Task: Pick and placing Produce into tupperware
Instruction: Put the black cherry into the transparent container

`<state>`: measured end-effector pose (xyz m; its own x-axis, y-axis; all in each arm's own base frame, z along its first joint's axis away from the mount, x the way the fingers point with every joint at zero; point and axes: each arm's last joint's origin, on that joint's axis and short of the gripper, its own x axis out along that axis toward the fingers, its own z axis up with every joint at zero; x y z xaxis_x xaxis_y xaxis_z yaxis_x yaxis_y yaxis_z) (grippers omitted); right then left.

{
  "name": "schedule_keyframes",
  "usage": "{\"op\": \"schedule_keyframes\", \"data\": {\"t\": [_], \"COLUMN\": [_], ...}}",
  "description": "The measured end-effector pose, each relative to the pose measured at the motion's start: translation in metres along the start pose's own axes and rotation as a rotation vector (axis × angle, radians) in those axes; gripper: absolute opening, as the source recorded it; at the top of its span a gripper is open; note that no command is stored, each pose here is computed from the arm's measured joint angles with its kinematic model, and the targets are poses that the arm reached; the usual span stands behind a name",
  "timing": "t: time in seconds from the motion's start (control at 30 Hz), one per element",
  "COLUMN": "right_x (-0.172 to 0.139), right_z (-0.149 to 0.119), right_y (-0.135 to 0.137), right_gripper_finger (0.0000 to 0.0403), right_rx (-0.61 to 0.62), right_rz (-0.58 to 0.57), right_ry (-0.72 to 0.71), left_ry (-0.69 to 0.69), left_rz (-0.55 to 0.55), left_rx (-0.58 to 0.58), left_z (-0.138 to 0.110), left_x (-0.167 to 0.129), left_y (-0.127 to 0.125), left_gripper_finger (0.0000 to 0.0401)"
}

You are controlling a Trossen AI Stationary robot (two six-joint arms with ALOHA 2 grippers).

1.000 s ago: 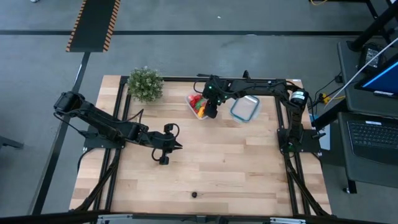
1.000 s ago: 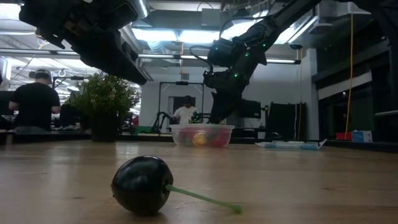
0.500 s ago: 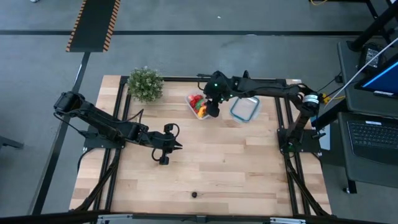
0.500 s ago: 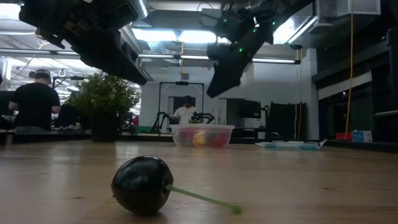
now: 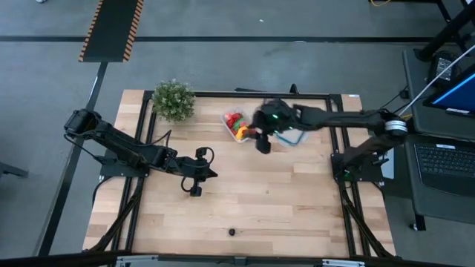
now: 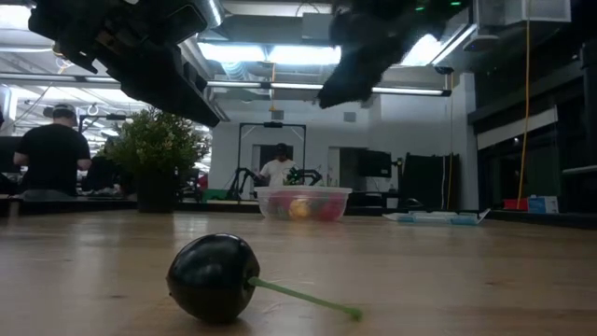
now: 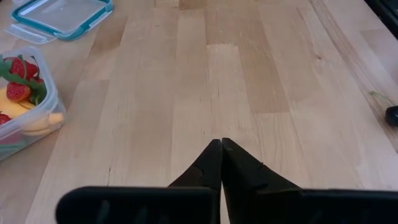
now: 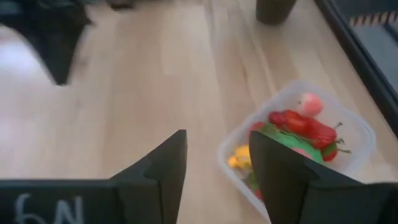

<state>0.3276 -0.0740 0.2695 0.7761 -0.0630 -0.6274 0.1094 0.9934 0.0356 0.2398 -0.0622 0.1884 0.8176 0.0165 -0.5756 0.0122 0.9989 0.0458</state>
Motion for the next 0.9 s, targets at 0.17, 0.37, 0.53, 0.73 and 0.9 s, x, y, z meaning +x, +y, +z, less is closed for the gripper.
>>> {"op": "schedule_keyframes", "data": {"t": [0.17, 0.37, 0.53, 0.73, 0.9], "right_x": [-0.027, -0.064, -0.087, -0.092, -0.084], "right_z": [-0.037, -0.066, -0.091, -0.128, -0.152], "right_y": [0.019, 0.037, 0.051, 0.065, 0.073], "right_gripper_finger": [0.0174, 0.0174, 0.0174, 0.0174, 0.0174], "right_rx": [0.006, -0.020, -0.059, -0.096, -0.069], "right_rz": [0.034, 0.090, 0.159, 0.244, 0.313], "right_ry": [-0.161, -0.355, -0.474, -0.562, -0.586], "left_ry": [-0.005, -0.046, -0.100, -0.107, -0.091], "left_rz": [-0.001, -0.005, -0.012, -0.060, -0.151], "left_rx": [-0.001, -0.018, -0.032, -0.029, -0.021], "left_z": [0.001, 0.005, 0.010, 0.011, 0.010], "left_x": [0.000, 0.000, -0.001, -0.001, 0.000], "left_y": [0.000, 0.000, -0.001, -0.003, -0.006], "left_gripper_finger": [0.0005, 0.0020, 0.0029, 0.0035, 0.0024]}}
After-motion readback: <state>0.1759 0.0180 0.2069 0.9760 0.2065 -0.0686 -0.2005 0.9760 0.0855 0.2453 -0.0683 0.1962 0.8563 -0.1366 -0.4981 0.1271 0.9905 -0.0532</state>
